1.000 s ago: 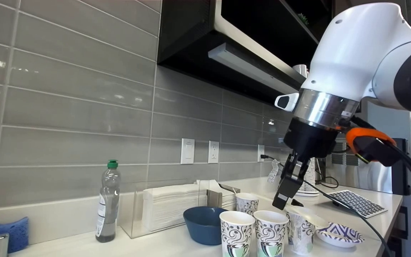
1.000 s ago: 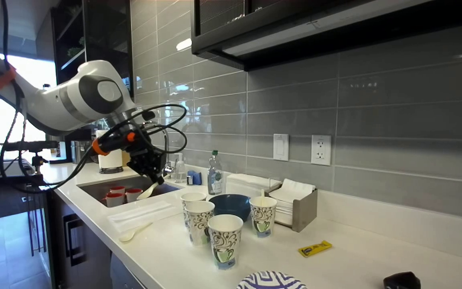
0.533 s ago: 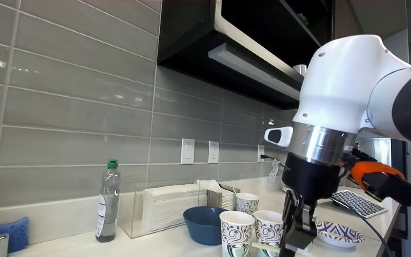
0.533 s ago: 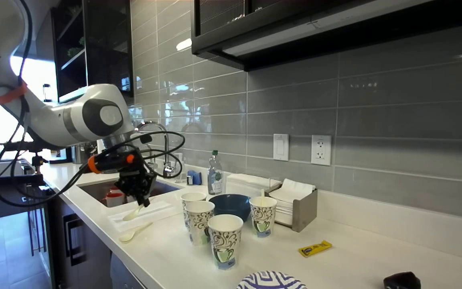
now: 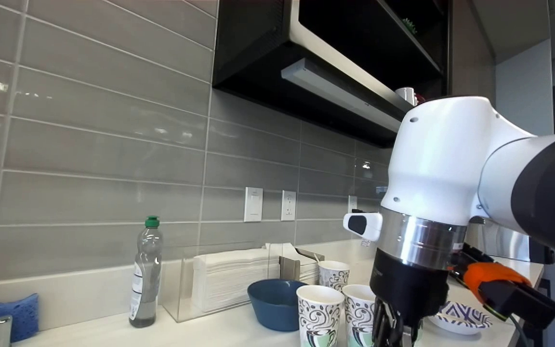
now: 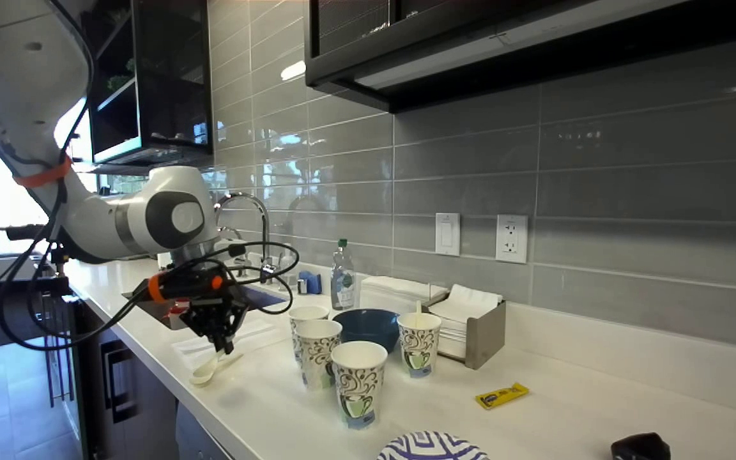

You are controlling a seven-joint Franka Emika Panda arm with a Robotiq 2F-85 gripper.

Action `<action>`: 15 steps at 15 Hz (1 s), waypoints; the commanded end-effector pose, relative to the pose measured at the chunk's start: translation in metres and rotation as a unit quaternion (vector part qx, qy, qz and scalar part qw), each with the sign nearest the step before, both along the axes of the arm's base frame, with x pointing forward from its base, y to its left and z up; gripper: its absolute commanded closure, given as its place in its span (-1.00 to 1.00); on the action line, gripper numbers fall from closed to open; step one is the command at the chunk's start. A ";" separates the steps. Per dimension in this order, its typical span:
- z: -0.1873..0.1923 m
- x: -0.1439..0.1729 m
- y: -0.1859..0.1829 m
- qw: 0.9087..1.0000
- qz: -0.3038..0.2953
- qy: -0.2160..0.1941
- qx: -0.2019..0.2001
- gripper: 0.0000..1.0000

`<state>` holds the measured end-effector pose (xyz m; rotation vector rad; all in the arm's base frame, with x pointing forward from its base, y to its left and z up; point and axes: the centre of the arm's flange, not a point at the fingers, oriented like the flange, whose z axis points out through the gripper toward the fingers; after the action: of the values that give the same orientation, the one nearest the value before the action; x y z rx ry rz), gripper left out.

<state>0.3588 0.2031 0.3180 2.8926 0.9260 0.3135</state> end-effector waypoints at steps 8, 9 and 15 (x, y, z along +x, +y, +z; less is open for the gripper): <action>-0.038 0.040 -0.005 0.999 -0.034 0.027 0.005 0.93; -0.039 0.041 -0.005 0.999 -0.035 0.029 0.005 0.93; -0.024 0.041 -0.004 0.999 -0.040 0.021 0.003 -0.33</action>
<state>0.3966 0.1956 0.2834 2.9561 0.8380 0.2338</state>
